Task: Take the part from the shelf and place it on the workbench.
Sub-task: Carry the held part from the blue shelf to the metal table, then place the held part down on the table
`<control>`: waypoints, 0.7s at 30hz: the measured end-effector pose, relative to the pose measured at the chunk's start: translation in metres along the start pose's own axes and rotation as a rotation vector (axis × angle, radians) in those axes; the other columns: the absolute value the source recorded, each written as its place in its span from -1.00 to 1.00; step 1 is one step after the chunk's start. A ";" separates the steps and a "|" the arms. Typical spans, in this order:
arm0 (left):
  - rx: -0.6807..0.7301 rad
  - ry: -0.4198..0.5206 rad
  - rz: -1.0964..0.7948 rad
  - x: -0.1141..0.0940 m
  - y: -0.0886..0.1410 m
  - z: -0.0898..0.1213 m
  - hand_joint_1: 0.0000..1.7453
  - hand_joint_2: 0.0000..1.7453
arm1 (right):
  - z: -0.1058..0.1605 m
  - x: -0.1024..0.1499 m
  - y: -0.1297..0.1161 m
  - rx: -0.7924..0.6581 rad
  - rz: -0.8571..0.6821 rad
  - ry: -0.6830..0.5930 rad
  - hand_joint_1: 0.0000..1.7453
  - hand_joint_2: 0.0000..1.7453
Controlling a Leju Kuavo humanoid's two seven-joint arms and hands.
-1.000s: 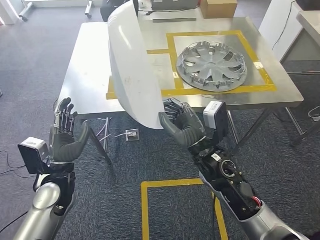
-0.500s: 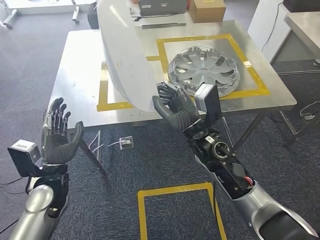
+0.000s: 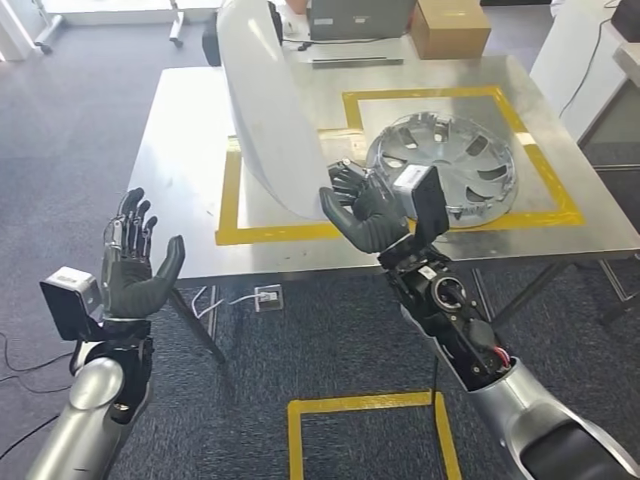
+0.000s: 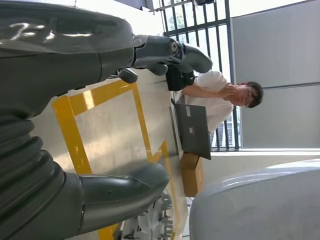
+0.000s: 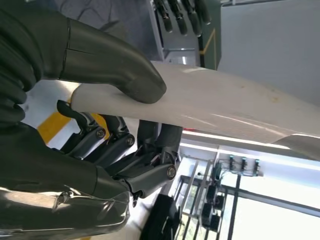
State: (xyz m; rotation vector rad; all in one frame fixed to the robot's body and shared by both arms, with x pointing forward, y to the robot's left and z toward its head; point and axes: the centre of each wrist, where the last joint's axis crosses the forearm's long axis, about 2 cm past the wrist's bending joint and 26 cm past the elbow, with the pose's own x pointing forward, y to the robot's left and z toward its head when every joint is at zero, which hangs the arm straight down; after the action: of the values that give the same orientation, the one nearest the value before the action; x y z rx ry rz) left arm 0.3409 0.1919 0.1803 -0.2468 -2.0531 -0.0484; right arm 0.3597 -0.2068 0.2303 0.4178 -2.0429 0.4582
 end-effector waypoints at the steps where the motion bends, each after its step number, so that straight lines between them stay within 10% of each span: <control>1: 0.002 -0.002 -0.001 0.000 0.000 -0.001 -1.00 1.00 | -0.003 0.000 -0.001 0.002 0.008 -0.007 1.00 1.00; 21: -0.007 -0.034 0.007 -0.001 0.002 -0.014 -1.00 1.00 | -0.056 -0.022 -0.041 -0.021 0.128 0.006 1.00 1.00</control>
State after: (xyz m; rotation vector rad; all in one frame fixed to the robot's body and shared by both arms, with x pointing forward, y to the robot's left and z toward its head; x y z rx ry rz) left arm 0.3532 0.1917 0.1861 -0.2609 -2.0865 -0.0474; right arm 0.4312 -0.2134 0.2427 0.2743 -2.0742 0.5144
